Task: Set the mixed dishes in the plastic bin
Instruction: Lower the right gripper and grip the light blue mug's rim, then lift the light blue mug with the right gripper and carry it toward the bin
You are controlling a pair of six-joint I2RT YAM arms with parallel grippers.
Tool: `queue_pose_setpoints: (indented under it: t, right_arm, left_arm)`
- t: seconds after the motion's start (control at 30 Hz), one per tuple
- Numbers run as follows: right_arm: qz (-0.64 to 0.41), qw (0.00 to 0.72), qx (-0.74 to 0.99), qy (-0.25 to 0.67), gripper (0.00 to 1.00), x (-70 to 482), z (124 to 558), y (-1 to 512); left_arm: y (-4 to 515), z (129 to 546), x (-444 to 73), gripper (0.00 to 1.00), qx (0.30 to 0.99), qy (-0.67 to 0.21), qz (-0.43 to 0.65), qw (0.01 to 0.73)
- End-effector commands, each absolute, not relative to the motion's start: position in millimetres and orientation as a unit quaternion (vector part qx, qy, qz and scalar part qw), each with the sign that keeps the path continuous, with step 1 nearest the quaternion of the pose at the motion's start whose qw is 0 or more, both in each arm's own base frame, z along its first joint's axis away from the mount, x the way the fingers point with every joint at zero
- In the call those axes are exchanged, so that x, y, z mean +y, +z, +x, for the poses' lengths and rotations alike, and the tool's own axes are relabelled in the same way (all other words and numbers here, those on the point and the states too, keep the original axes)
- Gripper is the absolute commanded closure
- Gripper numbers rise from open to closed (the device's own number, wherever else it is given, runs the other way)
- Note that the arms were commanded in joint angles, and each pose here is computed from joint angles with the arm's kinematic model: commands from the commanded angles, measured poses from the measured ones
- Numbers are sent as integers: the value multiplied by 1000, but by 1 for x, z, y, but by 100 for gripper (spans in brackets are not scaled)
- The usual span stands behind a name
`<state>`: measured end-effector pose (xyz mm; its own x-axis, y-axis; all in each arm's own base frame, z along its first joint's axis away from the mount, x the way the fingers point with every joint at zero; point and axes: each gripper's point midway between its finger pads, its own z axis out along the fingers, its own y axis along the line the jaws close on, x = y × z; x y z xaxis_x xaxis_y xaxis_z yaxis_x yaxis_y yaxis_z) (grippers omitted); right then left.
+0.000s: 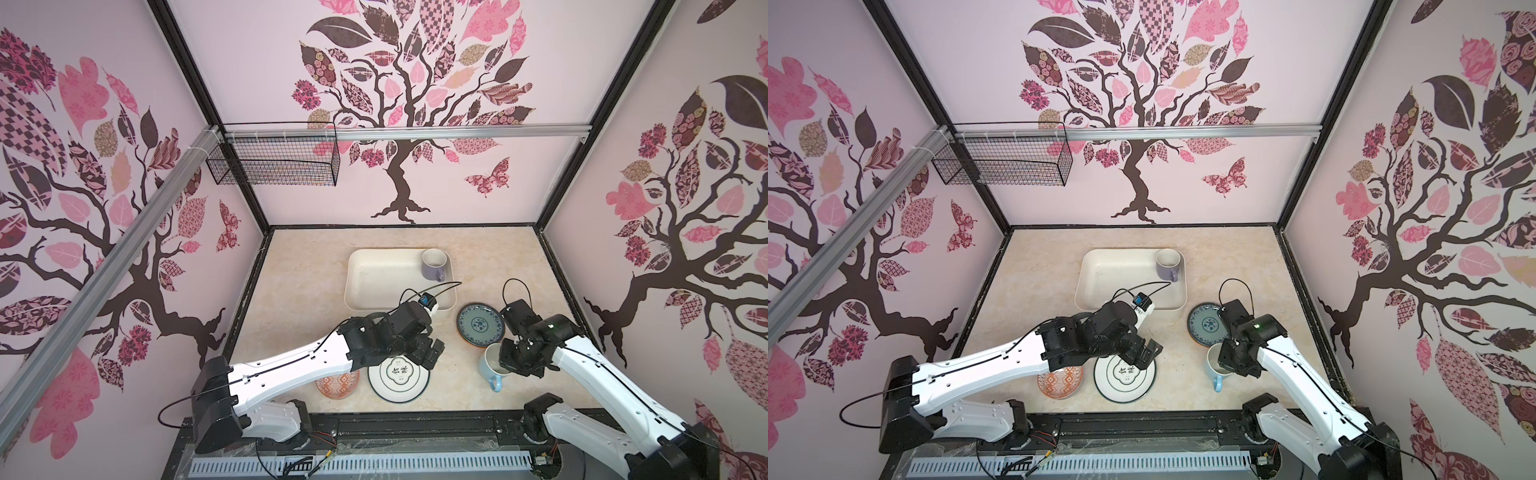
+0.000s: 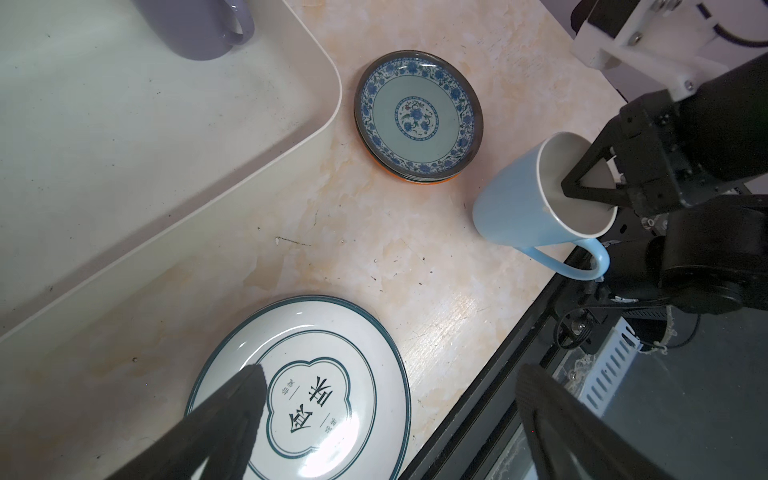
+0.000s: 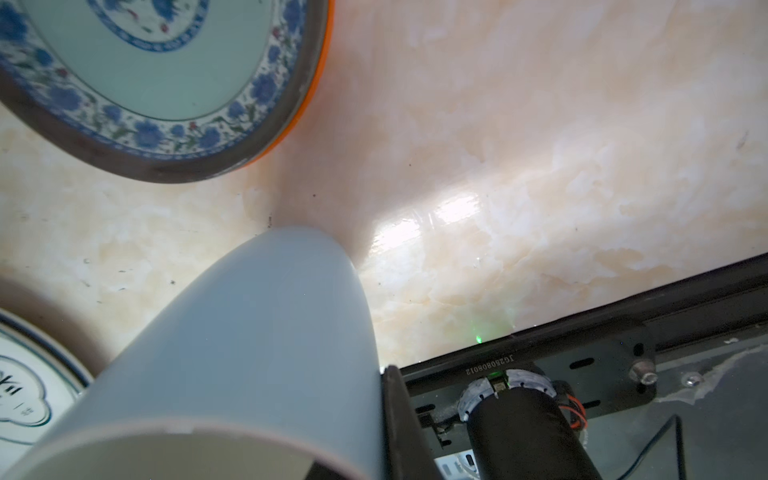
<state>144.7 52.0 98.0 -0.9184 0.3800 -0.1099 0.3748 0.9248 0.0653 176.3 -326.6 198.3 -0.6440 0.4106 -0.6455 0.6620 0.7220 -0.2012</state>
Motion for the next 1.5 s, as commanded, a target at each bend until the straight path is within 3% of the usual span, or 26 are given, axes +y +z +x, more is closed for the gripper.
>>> queue_pose_setpoints:
  t: [0.0, 0.4, 0.63, 1.03, 1.47]
  right_arm:
    - [177, 84, 980, 44, 100, 61, 158, 123]
    - [108, 155, 979, 77, 99, 103, 250, 195]
    - [67, 166, 979, 98, 98, 140, 318, 202]
    - [15, 122, 988, 96, 98, 192, 382, 152]
    - [3, 102, 994, 25, 98, 180, 400, 110]
  left_arm:
    - [195, 174, -310, 2, 885, -197, 301, 296]
    - [209, 193, -269, 2, 898, -185, 251, 309]
    - [208, 202, -248, 2, 907, -155, 233, 316]
    - [204, 228, -218, 2, 919, -136, 178, 326]
    - [198, 235, -213, 2, 924, -132, 163, 320]
